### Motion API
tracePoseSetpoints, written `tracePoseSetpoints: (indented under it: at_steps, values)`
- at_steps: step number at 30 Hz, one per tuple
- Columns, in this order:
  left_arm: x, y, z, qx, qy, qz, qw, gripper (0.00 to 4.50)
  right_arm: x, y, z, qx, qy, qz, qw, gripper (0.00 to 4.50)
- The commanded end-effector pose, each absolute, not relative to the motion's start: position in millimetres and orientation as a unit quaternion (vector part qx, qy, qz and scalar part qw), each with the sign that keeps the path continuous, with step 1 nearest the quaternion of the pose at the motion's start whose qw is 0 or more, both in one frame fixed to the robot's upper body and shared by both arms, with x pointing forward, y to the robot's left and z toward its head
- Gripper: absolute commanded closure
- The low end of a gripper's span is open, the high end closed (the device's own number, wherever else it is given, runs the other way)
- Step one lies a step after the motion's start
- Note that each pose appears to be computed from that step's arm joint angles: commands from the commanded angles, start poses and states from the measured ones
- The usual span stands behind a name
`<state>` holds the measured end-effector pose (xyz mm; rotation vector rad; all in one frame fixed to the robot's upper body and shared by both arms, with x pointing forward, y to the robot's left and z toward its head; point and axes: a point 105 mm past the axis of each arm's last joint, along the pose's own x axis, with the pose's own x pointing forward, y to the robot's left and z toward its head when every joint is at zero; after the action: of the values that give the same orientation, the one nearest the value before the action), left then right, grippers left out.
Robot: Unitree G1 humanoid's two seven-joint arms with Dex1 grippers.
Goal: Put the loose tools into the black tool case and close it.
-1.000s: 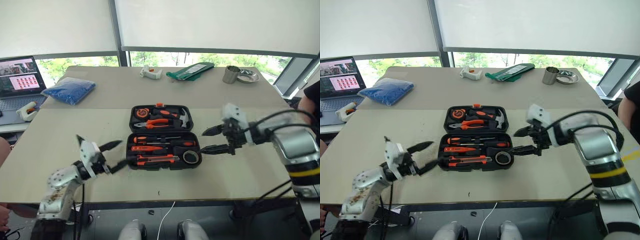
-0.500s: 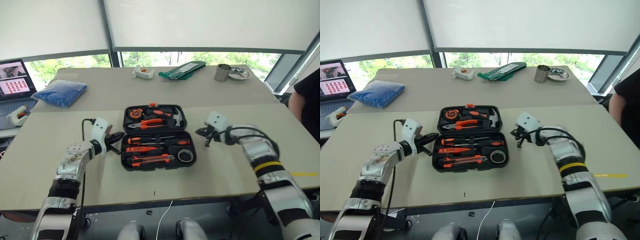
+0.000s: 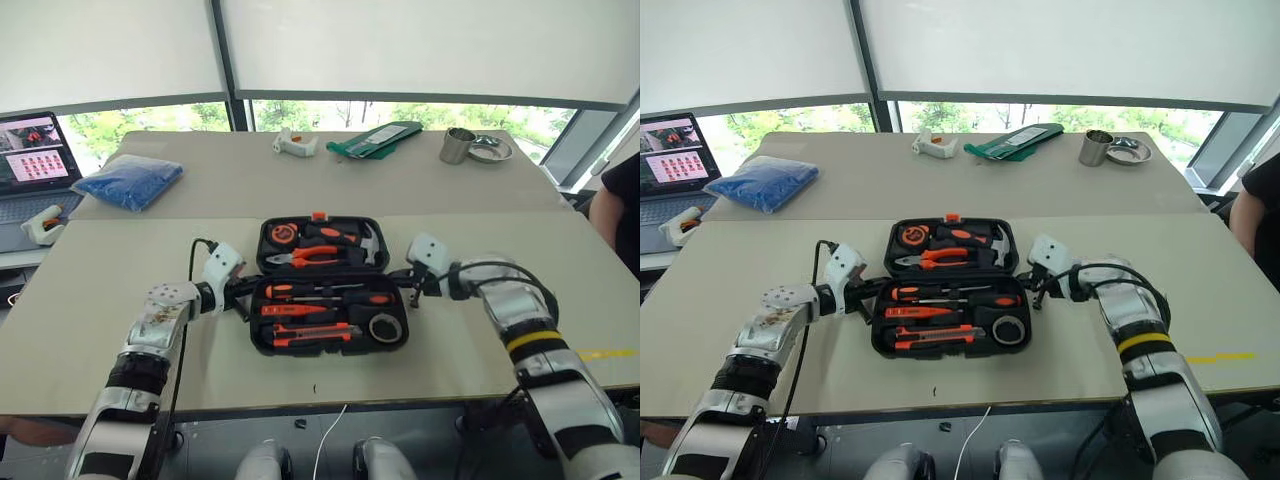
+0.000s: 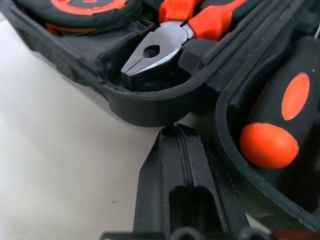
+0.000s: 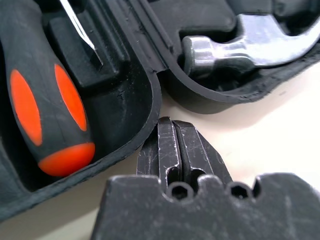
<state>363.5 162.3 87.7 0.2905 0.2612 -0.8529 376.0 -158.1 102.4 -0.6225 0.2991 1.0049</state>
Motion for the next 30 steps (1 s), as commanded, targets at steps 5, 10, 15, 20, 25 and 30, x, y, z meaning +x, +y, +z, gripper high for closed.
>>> tracePoseSetpoints:
  at_steps: [5, 10, 15, 20, 25, 30]
  values:
    - [348.4, 140.9, 95.4, 0.145, 0.113, -0.454, 0.872, 4.50, 340.3, -155.0, 107.1, -0.291, 0.138, 0.490, 0.810, 4.47]
    - [344.5, 145.2, 100.7, 0.119, 0.117, -0.456, 0.874, 4.50, 337.0, -171.0, 109.5, -0.296, 0.149, 0.465, 0.821, 4.47]
    - [344.6, 177.2, 117.4, 0.126, 0.131, -0.443, 0.878, 3.35, 315.6, -198.1, 112.9, -0.227, 0.250, 0.466, 0.818, 3.90]
    - [351.3, 220.3, 129.5, 0.078, 0.205, -0.370, 0.903, 1.42, 314.7, -208.6, 143.4, -0.170, 0.239, 0.439, 0.849, 2.23]
    - [354.4, 207.4, 143.3, -0.040, 0.285, -0.363, 0.886, 0.00, 315.0, -194.2, 172.9, -0.032, 0.315, 0.403, 0.858, 0.56]
    - [367.0, 172.2, 144.6, -0.056, 0.353, -0.370, 0.857, 0.00, 334.3, -178.1, 172.2, 0.015, 0.376, 0.368, 0.850, 0.09]
